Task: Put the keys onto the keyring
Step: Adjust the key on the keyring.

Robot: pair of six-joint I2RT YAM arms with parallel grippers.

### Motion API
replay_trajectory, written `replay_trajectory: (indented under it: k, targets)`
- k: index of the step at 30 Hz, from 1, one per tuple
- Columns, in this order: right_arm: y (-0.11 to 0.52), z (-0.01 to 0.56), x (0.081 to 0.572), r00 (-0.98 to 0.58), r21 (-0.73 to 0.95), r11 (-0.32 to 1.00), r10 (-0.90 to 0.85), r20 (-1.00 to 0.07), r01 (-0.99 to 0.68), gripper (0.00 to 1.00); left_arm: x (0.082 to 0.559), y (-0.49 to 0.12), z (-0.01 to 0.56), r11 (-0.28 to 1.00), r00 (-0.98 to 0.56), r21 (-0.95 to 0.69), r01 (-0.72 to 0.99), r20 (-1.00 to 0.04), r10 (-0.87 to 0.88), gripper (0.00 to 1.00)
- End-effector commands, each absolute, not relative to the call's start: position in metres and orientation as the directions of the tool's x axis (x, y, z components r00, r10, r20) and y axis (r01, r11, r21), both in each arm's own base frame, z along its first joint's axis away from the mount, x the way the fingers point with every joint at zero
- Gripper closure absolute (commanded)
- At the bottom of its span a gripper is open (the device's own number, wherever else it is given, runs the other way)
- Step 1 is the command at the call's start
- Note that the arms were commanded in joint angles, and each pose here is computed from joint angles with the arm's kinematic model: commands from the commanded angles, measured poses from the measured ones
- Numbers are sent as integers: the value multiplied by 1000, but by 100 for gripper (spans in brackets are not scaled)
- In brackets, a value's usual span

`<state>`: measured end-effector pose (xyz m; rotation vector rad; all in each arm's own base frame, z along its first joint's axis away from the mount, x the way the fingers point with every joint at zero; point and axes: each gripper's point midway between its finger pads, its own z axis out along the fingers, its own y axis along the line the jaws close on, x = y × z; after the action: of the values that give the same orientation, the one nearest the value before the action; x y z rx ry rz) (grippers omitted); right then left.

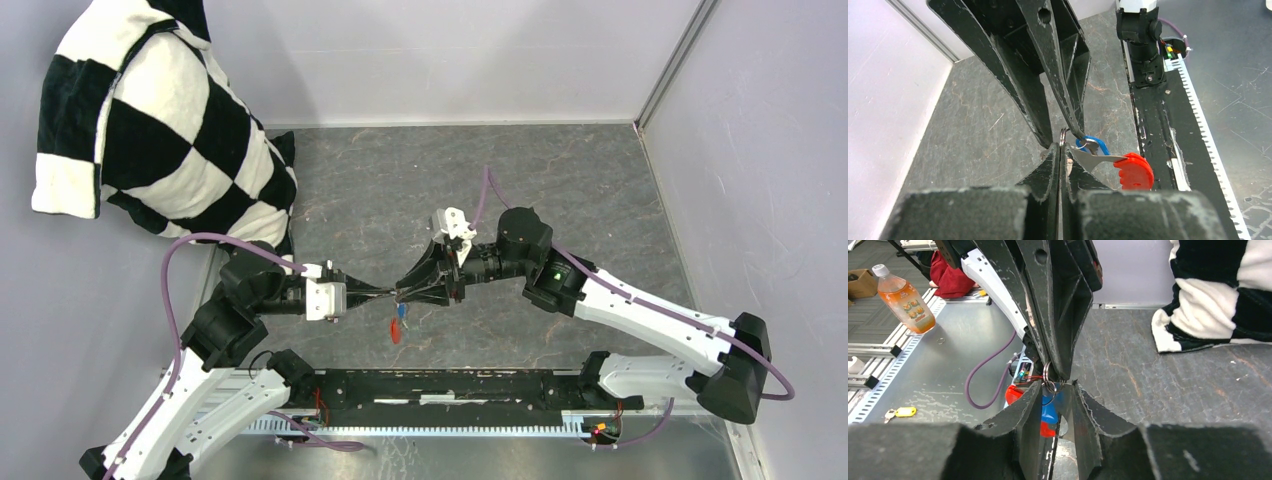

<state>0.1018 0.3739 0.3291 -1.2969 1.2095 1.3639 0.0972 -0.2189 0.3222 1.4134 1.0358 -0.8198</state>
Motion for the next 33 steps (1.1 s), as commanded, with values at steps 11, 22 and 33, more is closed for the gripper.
replay_trajectory:
  k: [11, 22, 33]
  targets:
    - [375, 337, 104, -63, 64, -137, -12, -998, -988, 100, 92, -220, 340, 17, 417, 420, 907, -905, 88, 98]
    - [368, 323, 115, -13, 30, -90, -191, -982, -995, 100, 94, -220, 326, -17, 362, 364, 931, -918, 160, 65]
    - [370, 322, 123, 16, -4, -36, -330, -944, -999, 100, 107, -225, 315, -15, 279, 284, 959, -930, 238, 68]
